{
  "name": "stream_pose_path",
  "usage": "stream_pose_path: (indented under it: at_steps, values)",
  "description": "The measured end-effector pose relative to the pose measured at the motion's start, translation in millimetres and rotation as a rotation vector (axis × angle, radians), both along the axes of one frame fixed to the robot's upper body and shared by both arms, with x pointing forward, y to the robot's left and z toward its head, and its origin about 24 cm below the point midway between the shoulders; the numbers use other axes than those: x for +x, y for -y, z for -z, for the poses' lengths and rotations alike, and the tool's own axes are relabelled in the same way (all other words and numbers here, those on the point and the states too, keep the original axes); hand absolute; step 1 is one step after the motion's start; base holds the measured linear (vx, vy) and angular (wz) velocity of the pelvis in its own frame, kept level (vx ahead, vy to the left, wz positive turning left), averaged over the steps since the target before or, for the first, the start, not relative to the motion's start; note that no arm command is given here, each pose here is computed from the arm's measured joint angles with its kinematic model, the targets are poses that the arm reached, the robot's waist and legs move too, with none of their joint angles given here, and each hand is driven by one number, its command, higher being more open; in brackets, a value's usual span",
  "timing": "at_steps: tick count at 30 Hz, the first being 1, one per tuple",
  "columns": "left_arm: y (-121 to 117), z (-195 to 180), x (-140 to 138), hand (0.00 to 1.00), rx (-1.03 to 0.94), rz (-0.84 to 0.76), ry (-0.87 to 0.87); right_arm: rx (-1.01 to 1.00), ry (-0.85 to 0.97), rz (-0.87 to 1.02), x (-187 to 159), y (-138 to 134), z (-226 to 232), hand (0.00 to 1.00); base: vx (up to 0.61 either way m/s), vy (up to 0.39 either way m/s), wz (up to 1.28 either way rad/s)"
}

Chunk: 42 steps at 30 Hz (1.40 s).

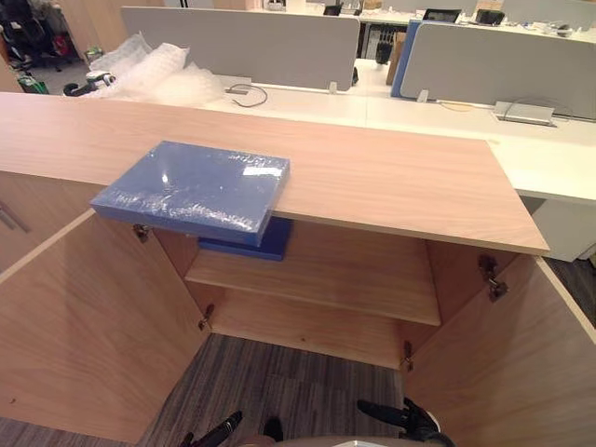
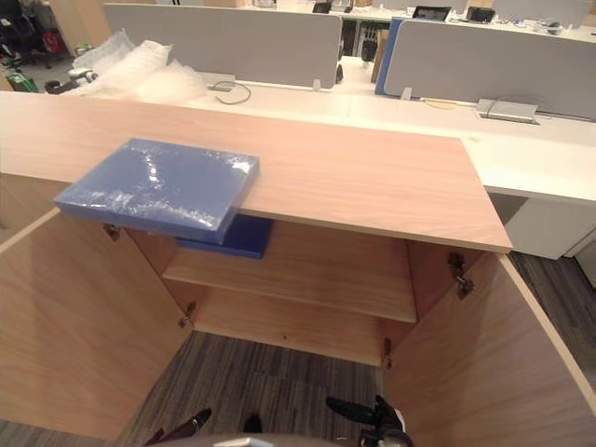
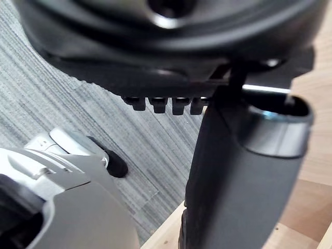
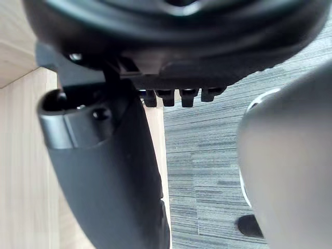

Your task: Walk over to the cabinet, pick up the folder, carry it to the office cabinet, place the folder inside the office cabinet, then close the office cabinet door

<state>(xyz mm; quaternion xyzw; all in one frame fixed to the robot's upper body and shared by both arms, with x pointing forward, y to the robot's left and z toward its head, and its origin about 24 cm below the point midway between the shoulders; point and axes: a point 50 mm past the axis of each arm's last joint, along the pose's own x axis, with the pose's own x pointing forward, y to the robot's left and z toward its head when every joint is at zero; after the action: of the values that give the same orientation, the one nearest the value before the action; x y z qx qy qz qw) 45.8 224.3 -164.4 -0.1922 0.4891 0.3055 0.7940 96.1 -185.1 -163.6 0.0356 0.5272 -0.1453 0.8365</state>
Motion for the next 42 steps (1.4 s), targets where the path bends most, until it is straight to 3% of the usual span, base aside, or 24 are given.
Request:
stream_pose_path:
  at_steps: [8, 15, 19, 23, 28, 35, 42]
  values:
    - [12.9, -8.5, 18.7, 1.00, -0.054, -0.095, 0.150, -0.009, -0.016, -0.014, -2.7, 0.6, 0.7, 1.00, 0.03, -0.139, 0.22]
    - [12.7, -60.0, 67.8, 1.00, 0.039, -0.067, 0.467, -0.006, -0.014, -0.053, -4.3, -9.1, -0.1, 1.00, 0.05, 0.011, 0.06]
    - [-3.8, -102.4, 84.5, 1.00, 0.327, -0.040, 0.551, -0.021, -0.008, -0.113, -4.2, -14.1, -1.2, 1.00, -0.04, 0.030, 0.02]
    - [-31.9, -135.9, 75.9, 1.00, 0.745, -0.015, 0.454, -0.046, 0.000, -0.095, -5.9, -16.3, -2.6, 1.00, -0.08, 0.008, 0.03]
    - [-46.2, -172.5, 68.2, 1.00, 1.100, -0.008, 0.374, -0.065, -0.006, -0.078, -10.9, -15.5, -3.0, 1.00, -0.04, -0.002, 0.25]
    - [-45.2, -197.1, 70.7, 1.00, 1.352, 0.036, 0.316, -0.069, -0.018, -0.103, -15.5, -21.8, -1.9, 1.00, -0.02, 0.022, 0.04]
    - [-26.8, -203.7, 90.2, 1.00, 1.427, 0.154, 0.354, -0.092, -0.016, -0.151, -13.9, -22.9, -2.2, 1.00, -0.03, 0.007, -0.11]
